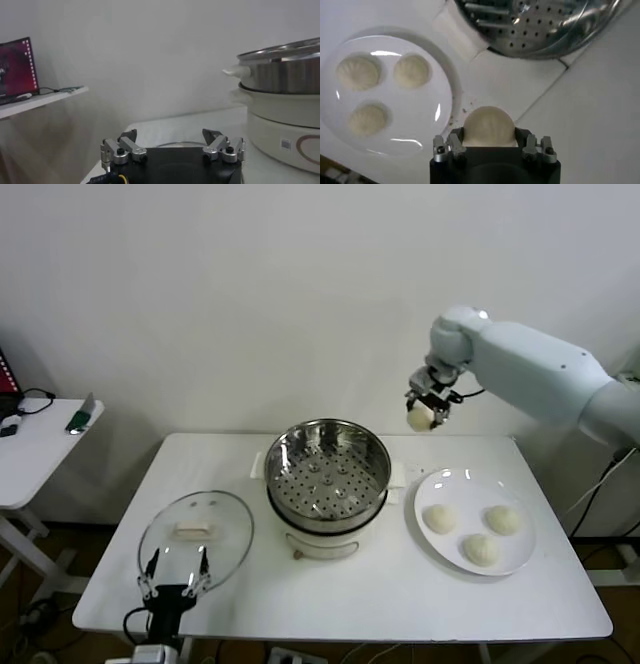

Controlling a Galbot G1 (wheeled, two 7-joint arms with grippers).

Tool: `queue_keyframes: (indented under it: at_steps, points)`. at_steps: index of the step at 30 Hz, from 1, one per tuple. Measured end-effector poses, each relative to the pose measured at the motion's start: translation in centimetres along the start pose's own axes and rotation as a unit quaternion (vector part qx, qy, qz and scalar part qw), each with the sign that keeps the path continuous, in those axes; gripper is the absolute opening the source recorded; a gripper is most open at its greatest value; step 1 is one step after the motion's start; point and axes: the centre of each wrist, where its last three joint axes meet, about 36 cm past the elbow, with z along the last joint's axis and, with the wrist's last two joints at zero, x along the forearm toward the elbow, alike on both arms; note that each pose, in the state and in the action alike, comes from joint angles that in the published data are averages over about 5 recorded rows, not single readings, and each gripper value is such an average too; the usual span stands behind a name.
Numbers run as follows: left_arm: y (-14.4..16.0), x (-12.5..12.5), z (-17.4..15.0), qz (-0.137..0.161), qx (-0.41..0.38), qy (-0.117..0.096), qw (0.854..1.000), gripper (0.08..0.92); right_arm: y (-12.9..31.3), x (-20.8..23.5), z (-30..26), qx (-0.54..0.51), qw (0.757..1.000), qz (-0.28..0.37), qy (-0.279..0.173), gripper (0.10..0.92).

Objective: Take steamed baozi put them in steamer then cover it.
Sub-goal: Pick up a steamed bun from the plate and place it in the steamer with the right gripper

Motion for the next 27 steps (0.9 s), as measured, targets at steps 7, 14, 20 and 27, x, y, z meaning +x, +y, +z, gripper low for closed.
queue_keyframes:
  at_steps: [7, 14, 20, 27]
  points:
    - [0.1, 0.4, 0.1, 0.002, -0.002, 0.004, 1.0, 0.823, -5.5, 0.9, -5.7, 0.105, 0.994, 0.004, -0.006, 0.67]
    - [0.3, 0.3, -0.1, -0.001, -0.003, 0.002, 1.0, 0.823, -8.9, -2.2, -10.7, 0.2, 0.98, 0.0, 0.001, 0.67]
    - [0.7, 0.2, -0.2, -0.006, -0.003, 0.0, 1.0, 0.823, -10.1, -5.7, -13.4, 0.253, 0.967, -0.007, 0.011, 0.67]
    - [1.4, 0.4, 0.1, -0.01, -0.007, 0.004, 1.0, 0.823, -10.5, -9.1, -15.3, 0.286, 0.958, -0.016, 0.019, 0.67]
